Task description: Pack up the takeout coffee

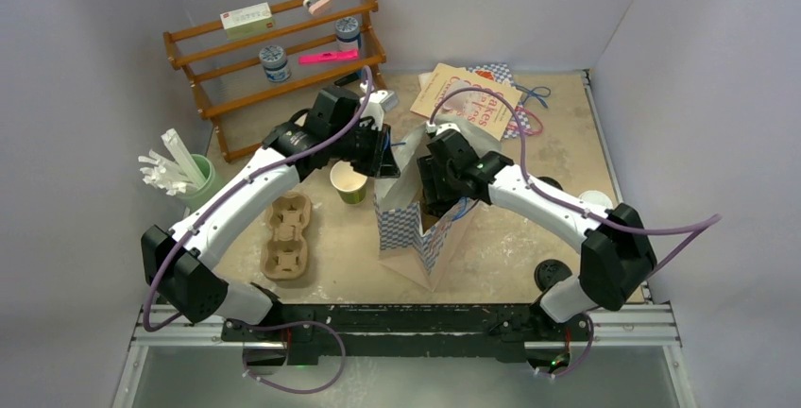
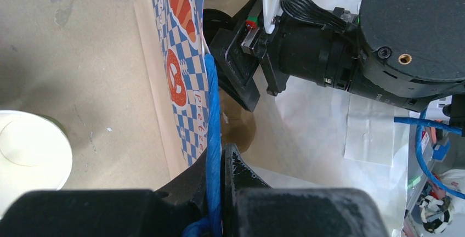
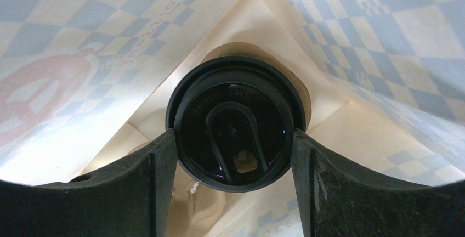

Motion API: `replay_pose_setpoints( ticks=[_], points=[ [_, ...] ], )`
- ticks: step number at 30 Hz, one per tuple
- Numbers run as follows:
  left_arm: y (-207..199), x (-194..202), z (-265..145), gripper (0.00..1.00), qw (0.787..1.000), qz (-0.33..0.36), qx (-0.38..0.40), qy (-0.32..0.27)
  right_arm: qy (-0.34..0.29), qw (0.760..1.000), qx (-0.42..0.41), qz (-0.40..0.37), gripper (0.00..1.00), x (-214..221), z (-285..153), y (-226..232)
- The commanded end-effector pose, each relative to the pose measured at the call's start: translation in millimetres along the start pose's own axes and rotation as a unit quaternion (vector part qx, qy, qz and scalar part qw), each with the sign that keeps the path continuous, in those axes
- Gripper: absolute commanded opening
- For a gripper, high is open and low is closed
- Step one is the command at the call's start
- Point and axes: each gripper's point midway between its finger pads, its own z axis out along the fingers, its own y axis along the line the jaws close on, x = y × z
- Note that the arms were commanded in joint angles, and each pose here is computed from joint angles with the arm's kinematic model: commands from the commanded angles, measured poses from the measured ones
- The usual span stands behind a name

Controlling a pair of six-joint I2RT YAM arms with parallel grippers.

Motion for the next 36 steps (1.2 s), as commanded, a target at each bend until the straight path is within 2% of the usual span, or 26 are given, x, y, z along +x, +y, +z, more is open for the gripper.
replay_pose_setpoints(
  ticks=[1,5,6,8,13,25,33,36],
  points=[
    [-2.9,-17.0,-12.2,0.00,0.999,0.029,0.001,-0.040,0.147,0.986,0.075,-0.030,0.21,73.6,-0.4,-39.4],
    [-4.8,-19.8,-12.4,0.00,0.999,0.032,0.004,-0.044,0.096,0.993,0.065,-0.023,0.39,28.5,-18.8,-30.8],
    [-5.3,-20.4,-12.5,0.00,0.998,0.032,0.006,-0.045,0.085,0.994,0.064,-0.022,0.50,18.0,-23.6,-29.8],
    [-6.3,-20.3,-11.7,0.00,0.998,0.033,0.010,-0.044,0.063,0.996,0.061,-0.019,0.65,-2.3,-33.4,-26.9],
    [-7.7,-21.1,-11.6,0.00,0.999,0.031,0.012,-0.040,0.025,0.998,0.055,-0.009,0.98,-33.9,-55.2,-23.4],
    [-10.8,-20.7,-8.3,0.00,0.999,0.022,0.018,-0.033,-0.029,1.000,0.006,-0.002,0.99,-50.3,-90.8,-16.0],
    [-1.8,-39.5,-0.4,0.00,0.998,-0.006,-0.016,-0.057,-0.124,0.991,-0.042,0.007,0.99,-89.4,-134.6,-7.8],
    [5.2,-52.5,7.5,0.06,0.997,-0.009,-0.032,-0.070,-0.153,0.987,-0.039,0.010,0.99,-102.5,-150.9,-11.8]
  ],
)
